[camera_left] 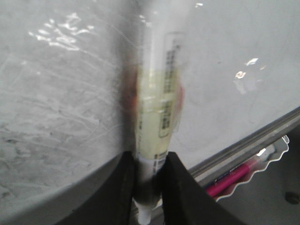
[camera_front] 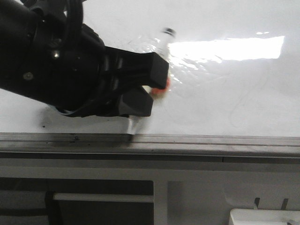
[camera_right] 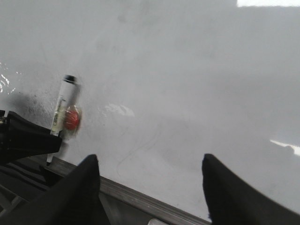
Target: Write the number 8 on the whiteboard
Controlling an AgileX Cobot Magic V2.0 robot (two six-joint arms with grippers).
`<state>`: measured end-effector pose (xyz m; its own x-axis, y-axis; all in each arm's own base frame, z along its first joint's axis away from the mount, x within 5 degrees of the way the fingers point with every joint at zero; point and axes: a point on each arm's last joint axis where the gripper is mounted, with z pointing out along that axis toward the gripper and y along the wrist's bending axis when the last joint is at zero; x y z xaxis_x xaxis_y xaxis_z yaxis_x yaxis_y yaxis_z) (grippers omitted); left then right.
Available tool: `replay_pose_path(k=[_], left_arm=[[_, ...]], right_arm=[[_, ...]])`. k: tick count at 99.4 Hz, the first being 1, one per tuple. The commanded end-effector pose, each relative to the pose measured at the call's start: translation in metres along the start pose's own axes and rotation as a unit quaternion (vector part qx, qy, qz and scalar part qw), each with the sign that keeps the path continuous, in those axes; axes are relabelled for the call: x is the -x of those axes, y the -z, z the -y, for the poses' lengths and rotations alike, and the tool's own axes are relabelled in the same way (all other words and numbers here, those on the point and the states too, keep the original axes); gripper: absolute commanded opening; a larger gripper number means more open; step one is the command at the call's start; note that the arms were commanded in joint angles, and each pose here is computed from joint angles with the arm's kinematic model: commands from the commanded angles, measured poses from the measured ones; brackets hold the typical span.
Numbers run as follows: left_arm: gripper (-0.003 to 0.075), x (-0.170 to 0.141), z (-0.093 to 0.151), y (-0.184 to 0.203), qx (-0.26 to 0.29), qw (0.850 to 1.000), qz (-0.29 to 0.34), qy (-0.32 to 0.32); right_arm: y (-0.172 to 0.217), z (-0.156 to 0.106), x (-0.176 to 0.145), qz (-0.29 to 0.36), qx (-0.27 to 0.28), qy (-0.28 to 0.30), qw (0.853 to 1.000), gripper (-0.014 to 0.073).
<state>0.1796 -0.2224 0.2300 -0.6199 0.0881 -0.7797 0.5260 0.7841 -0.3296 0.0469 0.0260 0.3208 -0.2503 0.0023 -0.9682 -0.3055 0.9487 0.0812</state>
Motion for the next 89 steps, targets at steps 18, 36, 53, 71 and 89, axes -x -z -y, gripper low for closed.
replay_pose_path(k=[18, 36, 53, 71, 89], left_arm=[[-0.0018, 0.016, 0.020, 0.039, -0.081, 0.991, -0.004, -0.102], [-0.0018, 0.009, 0.036, 0.093, -0.166, 0.937, -0.018, -0.307], [-0.0018, 0.013, 0.038, 0.130, -0.198, 0.911, 0.043, -0.360], [-0.0018, 0.007, 0.040, 0.139, -0.224, 0.891, 0.031, -0.393], [-0.0020, 0.006, 0.040, 0.135, -0.223, 0.892, 0.024, -0.392]], right_arm=[[-0.002, -0.012, 0.011, 0.009, 0.076, 0.057, 0.995, 0.0419], [-0.014, -0.030, 0.012, -0.010, 0.207, 0.106, 0.972, 0.0419], [-0.033, -0.042, 0.014, -0.014, 0.290, 0.132, 0.948, 0.0419], [-0.058, -0.052, 0.016, -0.009, 0.348, 0.147, 0.926, 0.0419], [-0.077, -0.064, 0.027, -0.012, 0.388, 0.166, 0.907, 0.0419]])
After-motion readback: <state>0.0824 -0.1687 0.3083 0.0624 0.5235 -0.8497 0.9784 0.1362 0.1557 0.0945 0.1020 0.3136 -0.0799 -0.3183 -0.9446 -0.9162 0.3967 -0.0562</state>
